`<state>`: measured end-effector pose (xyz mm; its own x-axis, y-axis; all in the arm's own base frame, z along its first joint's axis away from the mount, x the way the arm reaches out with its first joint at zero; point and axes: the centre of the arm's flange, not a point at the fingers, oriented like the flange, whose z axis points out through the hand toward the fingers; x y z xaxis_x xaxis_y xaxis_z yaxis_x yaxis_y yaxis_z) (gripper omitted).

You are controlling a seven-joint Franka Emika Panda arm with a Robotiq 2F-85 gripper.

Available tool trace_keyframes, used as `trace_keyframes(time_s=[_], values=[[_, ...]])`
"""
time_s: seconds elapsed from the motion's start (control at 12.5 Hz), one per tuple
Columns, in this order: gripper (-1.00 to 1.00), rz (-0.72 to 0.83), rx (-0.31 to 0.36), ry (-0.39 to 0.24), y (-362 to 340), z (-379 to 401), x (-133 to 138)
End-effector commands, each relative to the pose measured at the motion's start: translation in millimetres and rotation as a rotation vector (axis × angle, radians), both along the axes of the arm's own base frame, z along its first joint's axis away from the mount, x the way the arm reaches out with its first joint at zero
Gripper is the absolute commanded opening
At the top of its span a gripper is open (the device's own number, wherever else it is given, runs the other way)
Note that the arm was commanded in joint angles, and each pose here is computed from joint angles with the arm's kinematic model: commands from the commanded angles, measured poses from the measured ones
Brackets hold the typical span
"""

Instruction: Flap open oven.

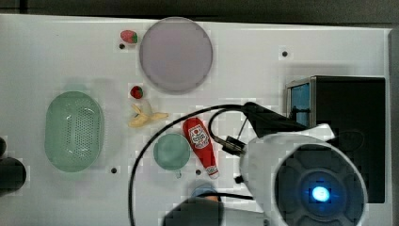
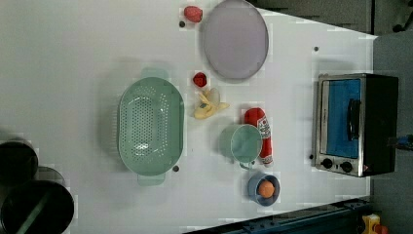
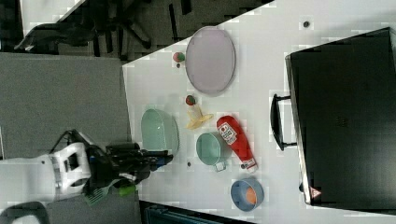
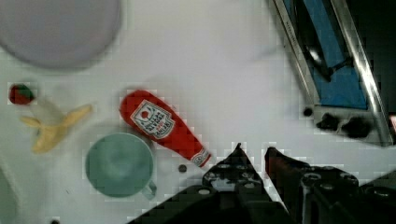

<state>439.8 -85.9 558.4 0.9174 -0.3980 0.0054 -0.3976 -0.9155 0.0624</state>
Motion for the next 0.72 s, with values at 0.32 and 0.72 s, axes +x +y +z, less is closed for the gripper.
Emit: trace_keyframes(time_s=[0.32, 0.72], values=[[-0.65, 0.1, 0.019, -0.062, -86.8, -61.0, -7.8], [-0.65, 0.261, -0.014, -0.067, -136.2, -113.8, 8.5]])
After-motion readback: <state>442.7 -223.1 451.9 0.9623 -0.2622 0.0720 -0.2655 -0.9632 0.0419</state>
